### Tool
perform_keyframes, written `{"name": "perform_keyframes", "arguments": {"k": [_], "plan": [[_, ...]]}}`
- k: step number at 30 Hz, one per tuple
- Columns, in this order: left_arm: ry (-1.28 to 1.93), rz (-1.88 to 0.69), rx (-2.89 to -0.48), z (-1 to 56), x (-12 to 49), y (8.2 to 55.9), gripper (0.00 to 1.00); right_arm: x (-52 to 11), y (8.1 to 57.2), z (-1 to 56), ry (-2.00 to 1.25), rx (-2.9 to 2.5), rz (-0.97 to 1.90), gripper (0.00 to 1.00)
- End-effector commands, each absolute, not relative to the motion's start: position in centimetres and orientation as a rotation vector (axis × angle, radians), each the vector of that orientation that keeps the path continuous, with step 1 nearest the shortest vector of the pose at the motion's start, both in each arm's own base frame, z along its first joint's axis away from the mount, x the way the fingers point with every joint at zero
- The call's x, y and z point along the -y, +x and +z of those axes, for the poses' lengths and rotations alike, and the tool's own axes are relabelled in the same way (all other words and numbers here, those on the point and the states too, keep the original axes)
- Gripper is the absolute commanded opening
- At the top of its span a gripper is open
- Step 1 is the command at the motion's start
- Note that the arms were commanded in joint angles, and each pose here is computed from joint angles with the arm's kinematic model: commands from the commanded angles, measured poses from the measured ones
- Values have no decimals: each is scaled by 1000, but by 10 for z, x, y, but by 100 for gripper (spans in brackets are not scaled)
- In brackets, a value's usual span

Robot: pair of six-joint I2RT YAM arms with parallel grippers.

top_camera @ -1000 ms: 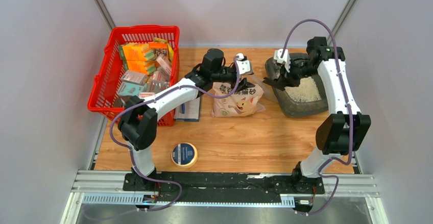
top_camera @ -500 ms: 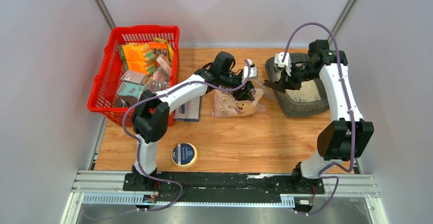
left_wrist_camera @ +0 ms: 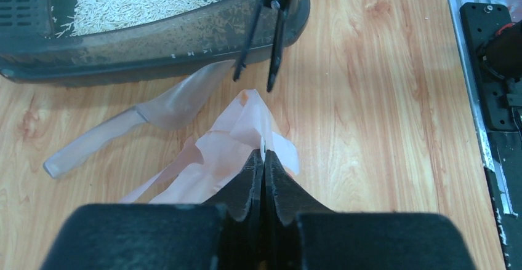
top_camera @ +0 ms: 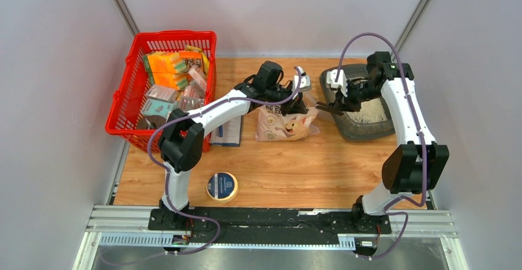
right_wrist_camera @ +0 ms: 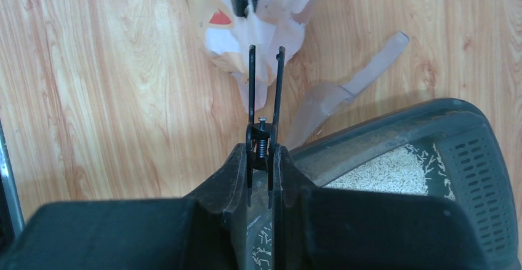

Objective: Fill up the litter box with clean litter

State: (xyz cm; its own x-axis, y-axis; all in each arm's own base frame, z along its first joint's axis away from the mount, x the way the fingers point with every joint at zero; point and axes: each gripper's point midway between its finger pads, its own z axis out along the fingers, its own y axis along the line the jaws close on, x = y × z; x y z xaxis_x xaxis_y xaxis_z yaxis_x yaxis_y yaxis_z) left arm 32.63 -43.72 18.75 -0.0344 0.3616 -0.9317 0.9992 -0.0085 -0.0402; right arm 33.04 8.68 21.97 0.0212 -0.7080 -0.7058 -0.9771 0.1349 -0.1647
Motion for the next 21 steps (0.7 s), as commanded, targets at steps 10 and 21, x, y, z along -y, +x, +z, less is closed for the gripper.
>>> {"name": "perform_keyframes", "arguments": {"k": [10, 21], "plan": [[1613, -907, -1346, 208, 400, 303, 0, -109, 241, 213, -1727, -1866, 832, 0], [1566, -907, -1378, 213, 405, 310, 0, -117, 230, 208, -1795, -1846, 847, 0]]}}
